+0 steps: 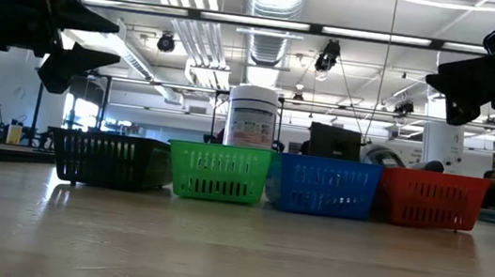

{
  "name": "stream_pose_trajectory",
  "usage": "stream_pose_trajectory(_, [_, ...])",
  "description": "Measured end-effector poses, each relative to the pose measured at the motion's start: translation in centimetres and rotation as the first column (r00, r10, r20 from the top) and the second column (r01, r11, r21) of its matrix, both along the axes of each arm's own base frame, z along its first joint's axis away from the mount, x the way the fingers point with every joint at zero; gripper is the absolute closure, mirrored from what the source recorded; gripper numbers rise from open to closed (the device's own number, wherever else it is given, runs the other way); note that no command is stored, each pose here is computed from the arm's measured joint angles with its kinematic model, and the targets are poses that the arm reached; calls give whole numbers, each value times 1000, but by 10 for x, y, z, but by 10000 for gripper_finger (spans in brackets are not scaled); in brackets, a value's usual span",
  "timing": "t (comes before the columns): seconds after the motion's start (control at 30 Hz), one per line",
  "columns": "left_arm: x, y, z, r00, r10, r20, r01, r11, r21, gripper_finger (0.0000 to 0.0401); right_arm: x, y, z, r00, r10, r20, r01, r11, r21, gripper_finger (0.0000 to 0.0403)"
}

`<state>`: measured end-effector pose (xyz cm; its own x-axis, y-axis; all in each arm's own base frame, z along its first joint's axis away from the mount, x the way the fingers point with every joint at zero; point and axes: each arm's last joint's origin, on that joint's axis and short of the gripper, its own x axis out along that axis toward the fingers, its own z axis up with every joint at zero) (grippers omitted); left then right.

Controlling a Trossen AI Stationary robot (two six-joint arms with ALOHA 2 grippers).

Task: Pick & Place Travel size toiletries
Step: Return to Home Position

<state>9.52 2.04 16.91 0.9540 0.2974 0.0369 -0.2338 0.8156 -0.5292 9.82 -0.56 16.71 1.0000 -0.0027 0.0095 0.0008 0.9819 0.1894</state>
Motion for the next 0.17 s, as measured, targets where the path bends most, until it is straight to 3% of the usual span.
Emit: stream_pose_trajectory(0.17, [0, 0, 0, 1000, 0, 0, 0, 1000, 0, 139, 0, 0, 0, 1000, 1, 0, -1, 1000, 0, 298])
